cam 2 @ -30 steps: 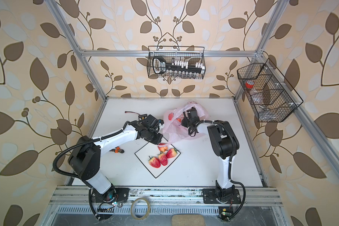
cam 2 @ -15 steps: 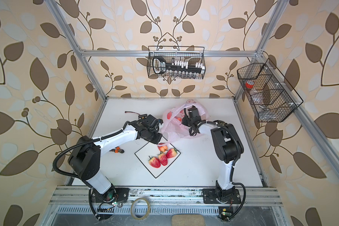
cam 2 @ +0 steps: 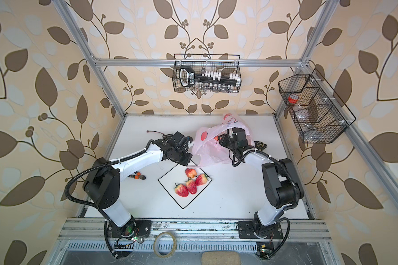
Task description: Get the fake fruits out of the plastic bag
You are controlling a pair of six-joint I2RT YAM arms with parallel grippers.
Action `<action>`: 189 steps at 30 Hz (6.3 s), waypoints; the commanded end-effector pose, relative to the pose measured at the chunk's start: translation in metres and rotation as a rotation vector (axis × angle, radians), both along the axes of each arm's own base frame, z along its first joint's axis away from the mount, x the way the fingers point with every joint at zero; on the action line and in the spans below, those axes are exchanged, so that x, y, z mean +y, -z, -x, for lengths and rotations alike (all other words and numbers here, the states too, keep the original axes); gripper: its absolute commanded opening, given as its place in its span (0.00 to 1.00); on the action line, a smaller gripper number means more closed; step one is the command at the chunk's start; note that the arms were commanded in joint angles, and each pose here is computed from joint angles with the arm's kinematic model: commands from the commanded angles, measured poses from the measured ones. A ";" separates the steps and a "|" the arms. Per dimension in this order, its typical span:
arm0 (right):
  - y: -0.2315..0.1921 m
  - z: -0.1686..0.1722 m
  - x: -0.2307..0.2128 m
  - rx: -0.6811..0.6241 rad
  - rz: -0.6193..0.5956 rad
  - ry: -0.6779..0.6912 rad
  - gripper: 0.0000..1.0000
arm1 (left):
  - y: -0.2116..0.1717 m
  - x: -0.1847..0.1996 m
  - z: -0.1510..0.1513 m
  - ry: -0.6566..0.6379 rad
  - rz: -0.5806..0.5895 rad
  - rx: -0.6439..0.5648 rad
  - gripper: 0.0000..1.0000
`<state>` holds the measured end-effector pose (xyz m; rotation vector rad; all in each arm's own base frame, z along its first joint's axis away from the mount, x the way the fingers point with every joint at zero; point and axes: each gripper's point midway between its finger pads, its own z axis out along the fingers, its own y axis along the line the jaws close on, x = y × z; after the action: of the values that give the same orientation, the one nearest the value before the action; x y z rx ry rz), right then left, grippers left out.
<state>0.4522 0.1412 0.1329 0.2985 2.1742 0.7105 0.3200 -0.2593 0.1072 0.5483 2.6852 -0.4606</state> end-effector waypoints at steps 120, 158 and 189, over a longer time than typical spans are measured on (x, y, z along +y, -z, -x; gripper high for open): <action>0.016 -0.017 -0.009 0.024 0.232 0.063 0.34 | 0.004 0.008 0.003 0.000 -0.001 0.049 0.00; -0.033 0.140 0.168 -0.166 0.065 -0.698 0.34 | -0.032 0.004 -0.077 -0.066 0.084 -0.031 0.00; 0.034 0.129 0.243 -0.129 0.402 -0.671 0.55 | -0.033 0.016 -0.076 -0.073 0.073 -0.043 0.00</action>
<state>0.3104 0.3917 0.0620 -0.7791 2.2799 0.6048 0.4060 -0.2456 0.1244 0.3923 2.6404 -0.5029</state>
